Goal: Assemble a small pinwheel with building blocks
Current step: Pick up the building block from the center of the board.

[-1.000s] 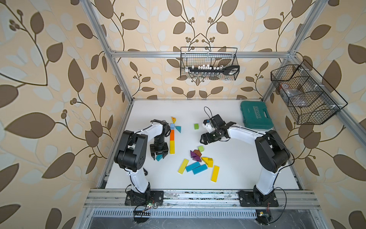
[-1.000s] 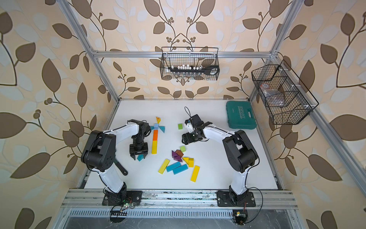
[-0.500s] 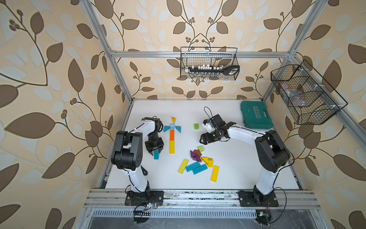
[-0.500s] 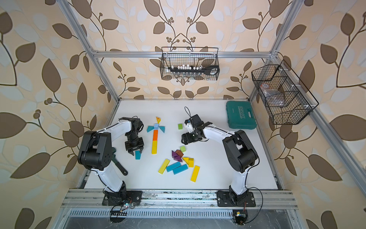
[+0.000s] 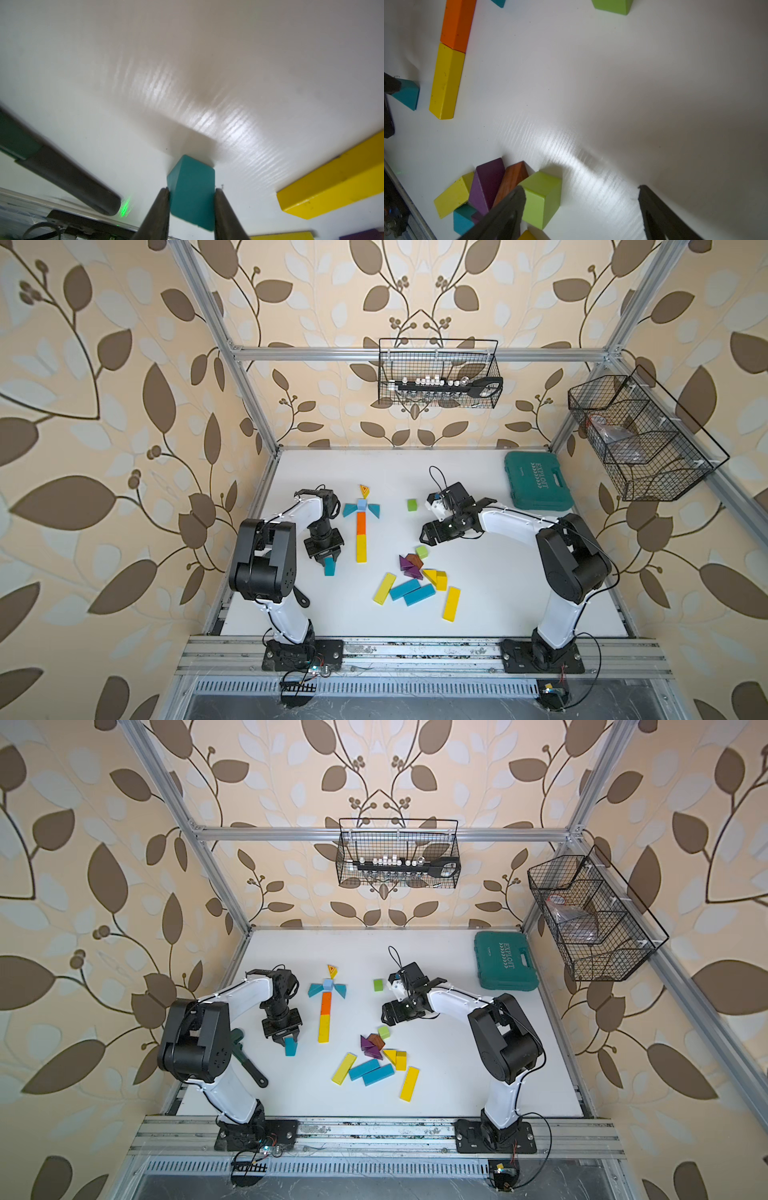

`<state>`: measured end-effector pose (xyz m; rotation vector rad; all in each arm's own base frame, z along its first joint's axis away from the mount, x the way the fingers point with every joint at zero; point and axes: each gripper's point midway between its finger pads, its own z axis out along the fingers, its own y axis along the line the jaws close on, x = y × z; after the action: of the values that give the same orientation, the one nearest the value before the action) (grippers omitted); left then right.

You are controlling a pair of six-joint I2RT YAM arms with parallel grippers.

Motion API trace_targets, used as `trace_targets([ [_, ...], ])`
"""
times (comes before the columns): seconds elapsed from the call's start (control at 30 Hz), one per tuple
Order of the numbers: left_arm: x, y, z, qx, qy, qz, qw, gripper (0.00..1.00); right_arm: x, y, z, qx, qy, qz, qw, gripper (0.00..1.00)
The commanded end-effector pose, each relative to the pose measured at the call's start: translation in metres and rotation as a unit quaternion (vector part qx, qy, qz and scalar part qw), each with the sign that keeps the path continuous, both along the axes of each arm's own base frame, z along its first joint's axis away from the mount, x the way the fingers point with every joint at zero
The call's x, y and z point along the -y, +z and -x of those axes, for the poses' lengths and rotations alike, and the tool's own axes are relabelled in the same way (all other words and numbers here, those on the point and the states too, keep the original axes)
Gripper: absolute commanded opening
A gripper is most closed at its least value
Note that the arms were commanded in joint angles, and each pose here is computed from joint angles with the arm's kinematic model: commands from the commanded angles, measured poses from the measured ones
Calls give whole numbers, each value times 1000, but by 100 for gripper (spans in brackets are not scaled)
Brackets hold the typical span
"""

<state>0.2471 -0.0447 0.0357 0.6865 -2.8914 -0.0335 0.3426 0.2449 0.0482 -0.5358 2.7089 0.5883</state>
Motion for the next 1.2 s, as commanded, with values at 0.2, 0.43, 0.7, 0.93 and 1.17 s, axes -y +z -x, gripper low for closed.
trace_targets([
  [0.2, 17, 34, 9, 65, 32, 66, 995, 8, -29, 41, 12, 72, 55, -39, 995, 87],
  [0.43, 67, 112, -35, 250, 47, 234, 938, 0, -71, 81, 34, 150, 134, -84, 976, 86],
  [0.7, 115, 146, -69, 296, 22, 348, 889, 0, -123, 110, 61, 192, 220, -123, 948, 84],
  [0.93, 146, 148, -71, 283, -14, 389, 876, 0, -144, 115, 49, 203, 233, -130, 942, 79],
  [1.17, 161, 148, -67, 271, -40, 408, 871, 0, -154, 114, 31, 221, 237, -113, 939, 73],
])
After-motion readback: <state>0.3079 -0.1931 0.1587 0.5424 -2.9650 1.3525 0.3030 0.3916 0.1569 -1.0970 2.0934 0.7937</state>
